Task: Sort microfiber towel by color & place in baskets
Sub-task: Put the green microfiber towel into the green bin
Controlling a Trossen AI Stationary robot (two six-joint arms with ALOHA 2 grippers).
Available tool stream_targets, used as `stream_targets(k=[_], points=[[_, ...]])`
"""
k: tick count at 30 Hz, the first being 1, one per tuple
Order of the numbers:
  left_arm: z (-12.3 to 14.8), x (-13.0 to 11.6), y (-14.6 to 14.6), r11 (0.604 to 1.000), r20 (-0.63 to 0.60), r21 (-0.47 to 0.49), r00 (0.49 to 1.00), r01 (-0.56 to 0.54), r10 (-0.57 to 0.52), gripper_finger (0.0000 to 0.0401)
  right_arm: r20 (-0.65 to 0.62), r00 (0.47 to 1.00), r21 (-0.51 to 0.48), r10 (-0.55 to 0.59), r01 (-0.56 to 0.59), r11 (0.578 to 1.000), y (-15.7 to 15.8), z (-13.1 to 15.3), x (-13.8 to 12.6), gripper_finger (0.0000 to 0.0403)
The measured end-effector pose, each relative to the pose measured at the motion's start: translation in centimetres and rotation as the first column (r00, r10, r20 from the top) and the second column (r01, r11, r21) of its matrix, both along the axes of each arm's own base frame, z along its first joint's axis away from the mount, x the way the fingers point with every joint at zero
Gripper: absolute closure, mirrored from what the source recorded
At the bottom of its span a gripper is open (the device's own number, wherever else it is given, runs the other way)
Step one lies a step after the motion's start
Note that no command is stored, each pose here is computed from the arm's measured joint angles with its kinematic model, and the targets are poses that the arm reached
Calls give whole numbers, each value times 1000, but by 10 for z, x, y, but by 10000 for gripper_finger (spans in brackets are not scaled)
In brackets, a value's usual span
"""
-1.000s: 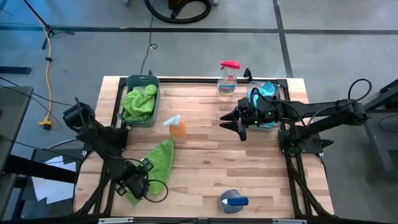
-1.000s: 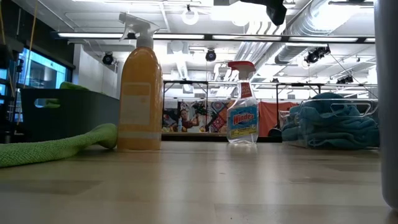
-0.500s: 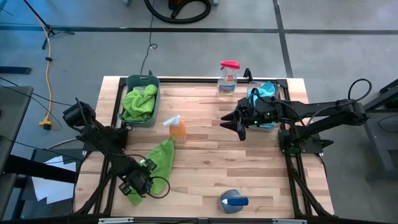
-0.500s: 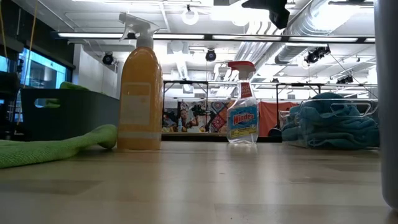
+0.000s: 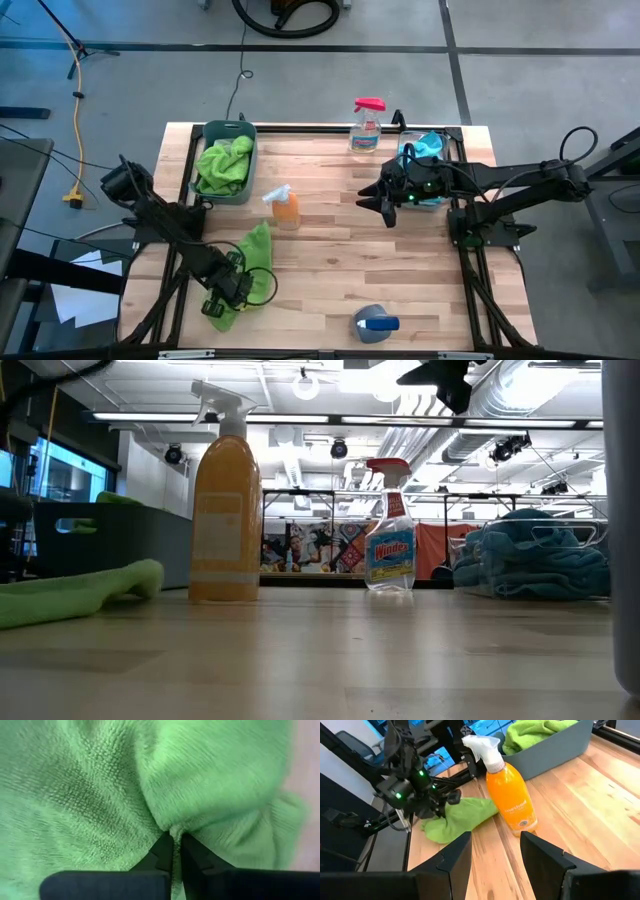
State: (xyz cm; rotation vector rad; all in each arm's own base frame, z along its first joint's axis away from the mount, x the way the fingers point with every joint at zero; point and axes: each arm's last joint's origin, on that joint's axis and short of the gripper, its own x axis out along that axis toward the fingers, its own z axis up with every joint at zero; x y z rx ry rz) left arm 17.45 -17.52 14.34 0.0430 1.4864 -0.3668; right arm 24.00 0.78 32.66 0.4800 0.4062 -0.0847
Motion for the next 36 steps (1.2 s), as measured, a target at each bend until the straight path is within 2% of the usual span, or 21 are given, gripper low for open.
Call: stream_targets(k=[5, 10, 13, 16, 18, 21, 25, 28, 30, 33, 36], points=[[38, 3, 1, 984, 155, -82, 973, -161, 172, 400, -8, 1000, -21, 23, -23, 1000, 0, -1, 0, 237], [92, -2, 10, 906, 291, -287, 873, -311, 392, 400, -18, 999, -69, 45, -46, 997, 0, -2, -1, 237], [129, -5, 17, 857, 377, -394, 793, -331, 479, 400, -21, 998, -82, 51, -52, 995, 0, -2, -1, 237], [163, -2, 26, 819, 499, -446, 660, -361, 562, 400, -22, 998, -94, 56, -58, 994, 0, -2, -1, 237], [182, 6, 33, 809, 574, -447, 571, -382, 587, 401, -22, 998, -101, 59, -61, 993, 0, -2, -1, 237], [212, 19, 45, 815, 674, -430, 463, -389, 576, 401, -22, 998, -105, 61, -63, 992, 0, -2, -1, 237], [251, 33, 63, 850, 803, -359, 335, -386, 492, 401, -23, 998, -98, 57, -59, 993, 0, -2, -1, 237], [282, 38, 78, 885, 899, -280, 223, -372, 377, 401, -22, 998, -98, 57, -59, 993, 0, -2, -1, 237], [299, 38, 88, 901, 946, -198, 166, -387, 279, 401, -21, 998, -98, 57, -59, 993, 0, -2, -1, 237], [318, 35, 103, 888, 982, -82, 118, -453, 151, 401, -21, 998, -96, 56, -58, 994, 0, -2, -1, 237], [324, 30, 120, 858, 990, 10, 123, -514, 62, 401, -21, 999, -77, 47, -49, 996, 0, -2, -1, 237]])
